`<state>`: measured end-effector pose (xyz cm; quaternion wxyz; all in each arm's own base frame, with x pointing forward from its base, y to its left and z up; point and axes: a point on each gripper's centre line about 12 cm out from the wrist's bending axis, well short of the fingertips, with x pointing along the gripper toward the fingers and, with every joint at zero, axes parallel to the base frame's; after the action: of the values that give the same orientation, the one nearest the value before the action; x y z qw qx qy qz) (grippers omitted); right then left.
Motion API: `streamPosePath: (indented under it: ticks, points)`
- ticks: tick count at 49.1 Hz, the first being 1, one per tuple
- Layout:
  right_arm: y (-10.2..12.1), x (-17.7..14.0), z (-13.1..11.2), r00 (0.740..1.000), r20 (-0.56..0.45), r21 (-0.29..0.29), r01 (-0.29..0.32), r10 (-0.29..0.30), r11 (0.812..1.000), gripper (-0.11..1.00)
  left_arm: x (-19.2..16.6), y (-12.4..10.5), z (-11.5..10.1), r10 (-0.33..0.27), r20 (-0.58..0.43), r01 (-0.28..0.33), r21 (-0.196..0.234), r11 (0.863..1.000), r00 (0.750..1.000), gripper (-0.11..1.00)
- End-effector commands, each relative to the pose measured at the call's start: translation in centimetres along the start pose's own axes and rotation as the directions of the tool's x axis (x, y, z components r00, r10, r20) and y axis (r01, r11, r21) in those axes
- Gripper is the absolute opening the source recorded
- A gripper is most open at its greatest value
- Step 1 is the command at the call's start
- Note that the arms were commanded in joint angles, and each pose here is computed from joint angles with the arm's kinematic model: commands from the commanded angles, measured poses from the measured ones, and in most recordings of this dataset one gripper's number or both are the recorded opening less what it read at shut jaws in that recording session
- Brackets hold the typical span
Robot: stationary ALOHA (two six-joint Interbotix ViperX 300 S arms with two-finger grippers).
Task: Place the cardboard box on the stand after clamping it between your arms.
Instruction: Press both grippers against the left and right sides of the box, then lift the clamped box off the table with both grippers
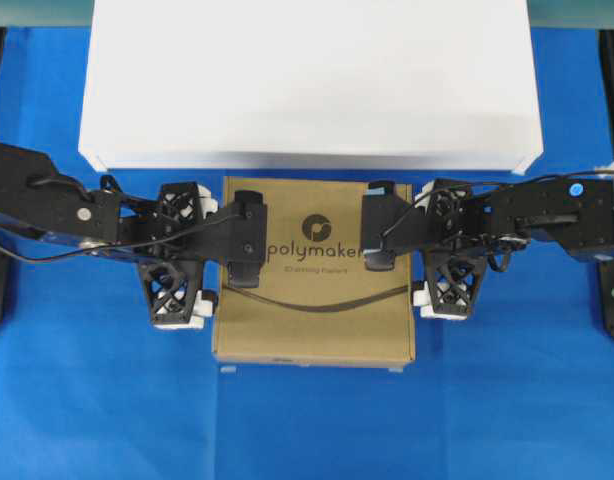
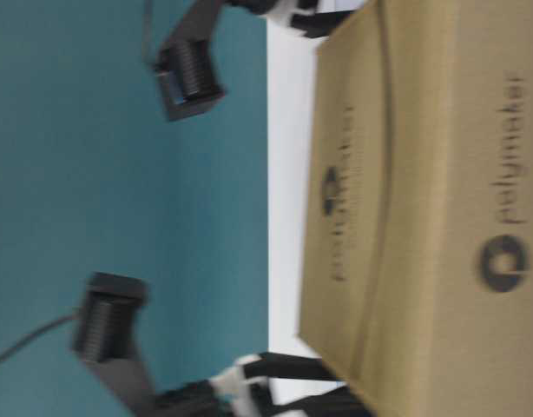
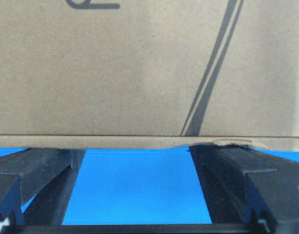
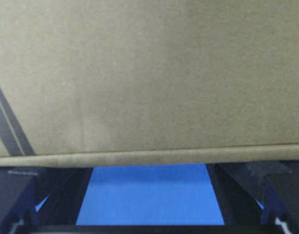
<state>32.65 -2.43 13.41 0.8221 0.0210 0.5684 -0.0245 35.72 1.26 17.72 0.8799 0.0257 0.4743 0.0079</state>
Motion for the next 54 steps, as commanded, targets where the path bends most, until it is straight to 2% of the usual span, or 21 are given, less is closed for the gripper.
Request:
streamPosePath:
  ticks: [1, 14, 21, 25, 44, 54]
  points:
    - [0.0, -5.1, 5.2, 0.987, 0.161, 0.053, -0.017, 0.008, 0.998, 0.97, -4.7, 0.2, 5.8, 0.007, 0.177, -0.007, -0.002, 1.0, 0.984, 0.82]
    - [-0.4, -11.7, 8.1, 0.983, 0.184, 0.061, -0.019, 0.008, 0.998, 0.97, -10.4, 1.4, 8.8, 0.031, 0.22, -0.027, -0.023, 0.999, 0.975, 0.82]
    - [-0.7, -13.8, 9.2, 0.977, 0.212, 0.065, -0.018, 0.003, 0.998, 0.97, -12.4, 2.3, 9.7, 0.048, 0.184, -0.041, -0.041, 0.998, 0.982, 0.82]
    - [-0.8, -14.0, 9.7, 0.975, 0.223, 0.067, -0.017, 0.001, 0.998, 0.97, -12.6, 2.9, 9.7, 0.057, 0.156, -0.05, -0.051, 0.997, 0.986, 0.82]
    - [-1.0, -14.0, 9.9, 0.972, 0.236, 0.058, -0.011, -0.004, 0.998, 0.97, -11.7, 3.7, 8.8, 0.072, 0.151, -0.062, -0.073, 0.995, 0.986, 0.82]
    - [-1.7, -14.2, 10.5, 0.958, 0.288, 0.07, -0.003, -0.017, 0.998, 0.97, -11.0, 4.7, 8.5, 0.088, 0.14, -0.075, -0.092, 0.993, 0.986, 0.82]
